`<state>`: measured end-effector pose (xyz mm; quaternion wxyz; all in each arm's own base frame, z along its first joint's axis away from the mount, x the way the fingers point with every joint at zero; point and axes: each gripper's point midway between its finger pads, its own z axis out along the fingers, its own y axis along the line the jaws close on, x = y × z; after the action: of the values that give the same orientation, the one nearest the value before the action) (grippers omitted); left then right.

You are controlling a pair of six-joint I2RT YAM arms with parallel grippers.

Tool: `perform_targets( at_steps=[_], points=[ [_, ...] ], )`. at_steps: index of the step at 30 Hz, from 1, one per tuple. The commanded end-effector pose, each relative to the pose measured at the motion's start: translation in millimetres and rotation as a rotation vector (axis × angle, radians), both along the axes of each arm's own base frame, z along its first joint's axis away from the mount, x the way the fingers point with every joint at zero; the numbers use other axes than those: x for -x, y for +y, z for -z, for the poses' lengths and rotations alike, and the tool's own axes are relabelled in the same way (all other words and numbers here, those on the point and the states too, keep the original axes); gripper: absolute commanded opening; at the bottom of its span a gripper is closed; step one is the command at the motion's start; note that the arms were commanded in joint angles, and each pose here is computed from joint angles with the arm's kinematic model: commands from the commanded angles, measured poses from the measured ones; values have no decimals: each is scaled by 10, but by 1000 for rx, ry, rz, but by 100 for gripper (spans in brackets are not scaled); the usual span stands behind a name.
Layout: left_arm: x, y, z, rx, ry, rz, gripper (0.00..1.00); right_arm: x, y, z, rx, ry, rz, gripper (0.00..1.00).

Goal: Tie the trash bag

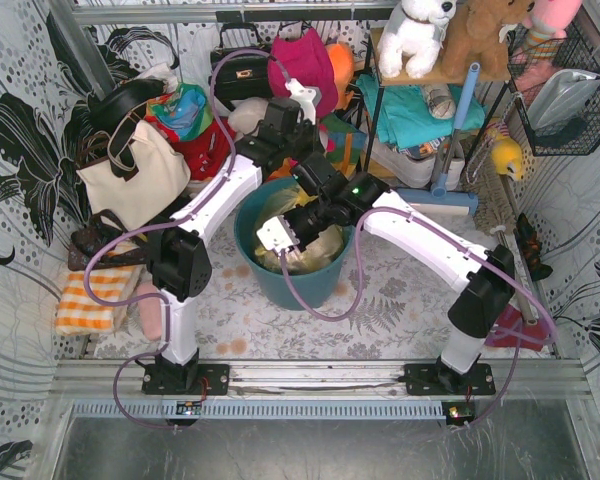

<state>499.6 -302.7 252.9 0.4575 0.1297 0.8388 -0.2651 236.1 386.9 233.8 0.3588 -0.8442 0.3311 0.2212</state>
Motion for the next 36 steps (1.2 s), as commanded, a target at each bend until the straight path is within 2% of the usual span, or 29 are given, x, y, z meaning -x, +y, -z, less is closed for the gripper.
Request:
perform_targets(
  at_steps=[1, 3, 6, 14, 20, 25, 29, 33, 36],
  points=[
    [-7, 29, -302, 42, -74, -7, 0, 135, 77, -261, -76, 7, -61, 11],
    [2, 46, -320, 44, -80, -12, 0, 172, 88, -397, -121, 9, -59, 5],
    [32, 78, -383, 55, -101, -20, 0, 239, 83, -630, -207, 7, -41, 3],
    [238, 174, -751, 107, -179, -24, 0, 344, -20, -1162, -547, -41, 78, 5],
    [442, 281, -1013, 136, -226, -31, 0, 255, -119, -1367, -717, 64, 276, 0],
    [640, 457, -1203, 163, -286, -74, 0, 74, -292, -1604, -942, 177, 491, 0],
    [847, 584, -1606, 209, -385, -82, 0, -12, -408, -1840, -1053, 237, 588, 0],
    [1060, 629, -2130, 261, -477, -51, 0, 89, -513, -2345, -1153, 235, 549, 0],
    [1155, 635, -2323, 287, -504, -32, 0, 170, -578, -2506, -1172, 249, 535, 0]
  ],
)
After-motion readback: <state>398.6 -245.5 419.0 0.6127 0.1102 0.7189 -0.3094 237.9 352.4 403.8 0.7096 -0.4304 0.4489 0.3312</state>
